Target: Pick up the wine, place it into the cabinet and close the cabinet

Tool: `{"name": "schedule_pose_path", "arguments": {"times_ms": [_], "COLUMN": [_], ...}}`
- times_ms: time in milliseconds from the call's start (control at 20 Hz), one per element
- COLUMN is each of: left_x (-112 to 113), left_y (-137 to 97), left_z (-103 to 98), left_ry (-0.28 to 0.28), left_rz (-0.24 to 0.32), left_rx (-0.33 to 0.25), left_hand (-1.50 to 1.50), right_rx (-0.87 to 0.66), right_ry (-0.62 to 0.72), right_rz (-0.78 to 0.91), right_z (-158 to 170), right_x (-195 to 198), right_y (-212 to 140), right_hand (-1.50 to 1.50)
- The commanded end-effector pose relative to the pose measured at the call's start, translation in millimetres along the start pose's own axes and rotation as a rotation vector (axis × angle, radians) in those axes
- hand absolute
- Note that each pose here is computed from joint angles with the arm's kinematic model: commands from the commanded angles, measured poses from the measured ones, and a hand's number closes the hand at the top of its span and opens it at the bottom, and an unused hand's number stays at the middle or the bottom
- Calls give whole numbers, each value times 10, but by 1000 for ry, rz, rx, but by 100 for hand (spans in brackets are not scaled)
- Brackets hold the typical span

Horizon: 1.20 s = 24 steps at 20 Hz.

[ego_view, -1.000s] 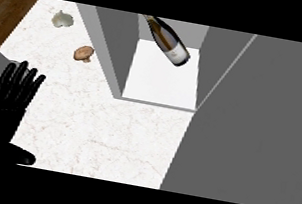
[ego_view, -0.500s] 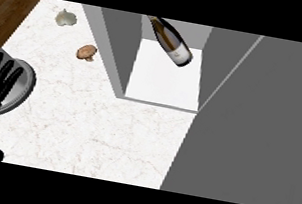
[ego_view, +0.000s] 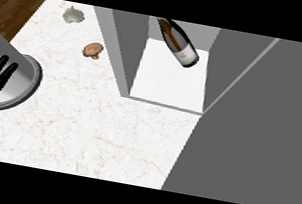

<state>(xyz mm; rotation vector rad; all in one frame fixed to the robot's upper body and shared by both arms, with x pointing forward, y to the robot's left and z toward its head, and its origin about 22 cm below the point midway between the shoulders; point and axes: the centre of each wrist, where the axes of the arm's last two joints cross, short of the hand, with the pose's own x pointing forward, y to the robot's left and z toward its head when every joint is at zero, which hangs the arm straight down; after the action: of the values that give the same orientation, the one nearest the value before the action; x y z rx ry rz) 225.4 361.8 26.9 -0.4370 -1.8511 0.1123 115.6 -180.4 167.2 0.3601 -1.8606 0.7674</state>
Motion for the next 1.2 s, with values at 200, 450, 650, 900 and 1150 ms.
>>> {"name": "schedule_pose_path", "arguments": {"times_ms": [200,450,650,900,1150], "left_x": [41,-3,146,-15,250], "left_y": [82,178,281,178,358], "left_z": [-93,72,86,91,56], "left_ry": [9,11,-7,0,0], "left_rz": [-1,-6,-1,-4,-17], "left_rx": [-18,7,25,37,32], "left_hand": [-150,-150,-150,-150,-150], "right_rx": [101,104,55,13,-8], "right_ry": [-63,-70,-26,-1,38], "right_rz": [-196,-191,-193,-217,-273], "right_z": [-530,-1226,-1729,-2257,-2522], "right_x": [158,267,368,437,148], "right_y": [235,559,604,416,258], "right_hand": [150,150,150,150,150]}}
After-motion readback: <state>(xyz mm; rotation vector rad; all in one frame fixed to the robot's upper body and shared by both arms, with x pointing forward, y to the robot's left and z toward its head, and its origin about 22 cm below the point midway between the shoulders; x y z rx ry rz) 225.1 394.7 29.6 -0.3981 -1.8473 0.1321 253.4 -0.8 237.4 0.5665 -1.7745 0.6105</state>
